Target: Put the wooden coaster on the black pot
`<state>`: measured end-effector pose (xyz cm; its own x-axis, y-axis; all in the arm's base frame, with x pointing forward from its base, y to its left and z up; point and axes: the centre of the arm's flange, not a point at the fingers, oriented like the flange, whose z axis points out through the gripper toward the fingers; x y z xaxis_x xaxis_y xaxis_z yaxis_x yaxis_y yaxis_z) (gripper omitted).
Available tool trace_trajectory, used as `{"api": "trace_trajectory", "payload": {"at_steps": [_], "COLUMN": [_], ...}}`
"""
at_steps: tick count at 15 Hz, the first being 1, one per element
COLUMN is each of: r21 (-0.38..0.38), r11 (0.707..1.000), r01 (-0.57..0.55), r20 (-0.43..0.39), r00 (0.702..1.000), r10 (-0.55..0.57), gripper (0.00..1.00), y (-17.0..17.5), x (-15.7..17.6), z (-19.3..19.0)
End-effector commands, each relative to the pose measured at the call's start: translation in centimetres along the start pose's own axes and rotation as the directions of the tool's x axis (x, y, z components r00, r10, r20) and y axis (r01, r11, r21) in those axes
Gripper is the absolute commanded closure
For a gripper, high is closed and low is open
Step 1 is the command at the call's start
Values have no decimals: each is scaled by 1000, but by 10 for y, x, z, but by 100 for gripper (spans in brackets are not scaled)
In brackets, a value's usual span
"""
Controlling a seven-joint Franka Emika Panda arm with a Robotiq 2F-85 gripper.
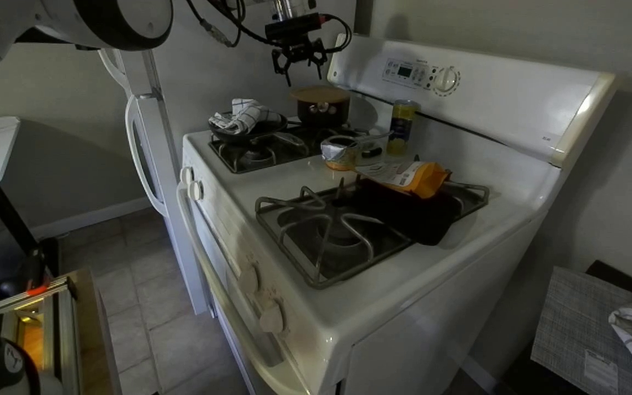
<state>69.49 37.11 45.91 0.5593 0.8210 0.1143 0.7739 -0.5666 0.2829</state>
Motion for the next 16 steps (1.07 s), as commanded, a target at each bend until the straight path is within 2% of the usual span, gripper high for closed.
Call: {"api": "trace_trajectory", "payload": {"at_steps": [1,8,12,16], "r21": [-2,50,36,15], "r11": [1000,999,999,999], "r01": [-18,-9,37,46], "r20": [16,0,21,4], "r00": [1000,1000,999,999], "r10": [18,9,-38,-46], "gripper": [0,0,0,0], "y": [-13,-19,-22,-23], "x": [-24,-26,-28,-27], "z": [6,2,5,12]}}
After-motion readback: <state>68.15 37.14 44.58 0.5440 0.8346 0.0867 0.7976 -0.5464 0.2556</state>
